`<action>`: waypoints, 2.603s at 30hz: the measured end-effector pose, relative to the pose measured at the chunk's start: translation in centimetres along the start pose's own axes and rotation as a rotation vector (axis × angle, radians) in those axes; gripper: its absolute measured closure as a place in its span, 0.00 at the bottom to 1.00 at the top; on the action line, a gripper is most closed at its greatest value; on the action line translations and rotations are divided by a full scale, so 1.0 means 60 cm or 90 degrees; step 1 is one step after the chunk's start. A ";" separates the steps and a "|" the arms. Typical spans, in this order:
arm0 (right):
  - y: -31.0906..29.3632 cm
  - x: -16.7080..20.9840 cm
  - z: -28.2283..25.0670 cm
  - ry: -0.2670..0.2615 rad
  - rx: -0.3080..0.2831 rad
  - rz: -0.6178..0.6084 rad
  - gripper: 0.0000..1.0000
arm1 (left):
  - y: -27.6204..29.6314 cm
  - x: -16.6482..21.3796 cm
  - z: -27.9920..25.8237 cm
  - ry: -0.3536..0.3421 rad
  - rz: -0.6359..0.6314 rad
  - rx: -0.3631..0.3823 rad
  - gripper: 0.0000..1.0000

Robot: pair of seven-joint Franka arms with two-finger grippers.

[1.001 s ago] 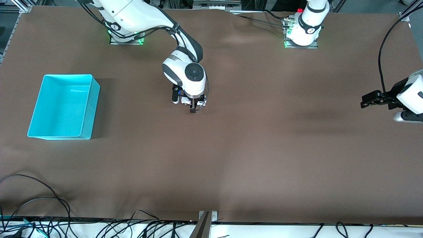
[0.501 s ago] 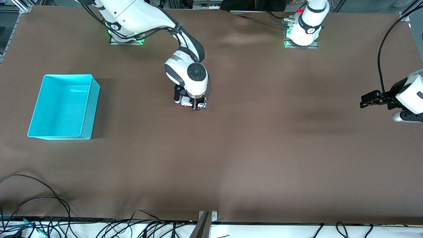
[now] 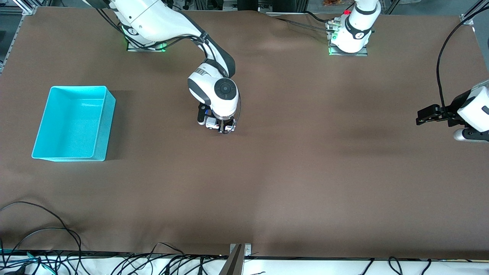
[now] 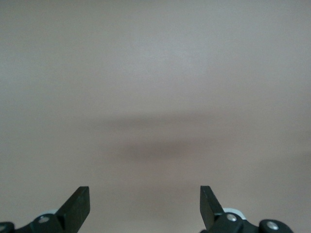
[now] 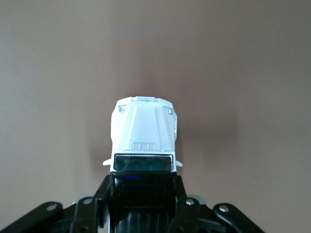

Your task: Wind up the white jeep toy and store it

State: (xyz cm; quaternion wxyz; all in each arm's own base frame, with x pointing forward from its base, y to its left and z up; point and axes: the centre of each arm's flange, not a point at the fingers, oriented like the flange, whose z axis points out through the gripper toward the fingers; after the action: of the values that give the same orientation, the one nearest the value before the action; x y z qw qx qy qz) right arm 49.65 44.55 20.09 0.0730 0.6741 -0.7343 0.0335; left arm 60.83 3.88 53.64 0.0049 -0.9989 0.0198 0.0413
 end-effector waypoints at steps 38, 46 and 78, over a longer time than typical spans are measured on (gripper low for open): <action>-0.185 0.283 -0.305 -0.082 -0.020 0.028 0.48 | 0.010 0.001 0.000 0.000 -0.012 -0.001 0.00; -0.164 0.344 -0.305 -0.083 -0.038 -0.063 0.48 | 0.017 0.001 -0.002 0.001 -0.017 -0.001 0.00; -0.098 0.680 -0.158 -0.103 -0.133 -0.397 0.48 | 0.017 0.002 -0.002 0.002 -0.019 -0.001 0.00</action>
State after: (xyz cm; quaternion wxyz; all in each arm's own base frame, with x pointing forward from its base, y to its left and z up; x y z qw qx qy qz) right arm 52.82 5.21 35.38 0.0900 0.8553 -0.4960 -0.1198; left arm 60.89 2.83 53.75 0.0045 -0.9992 0.0047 0.0399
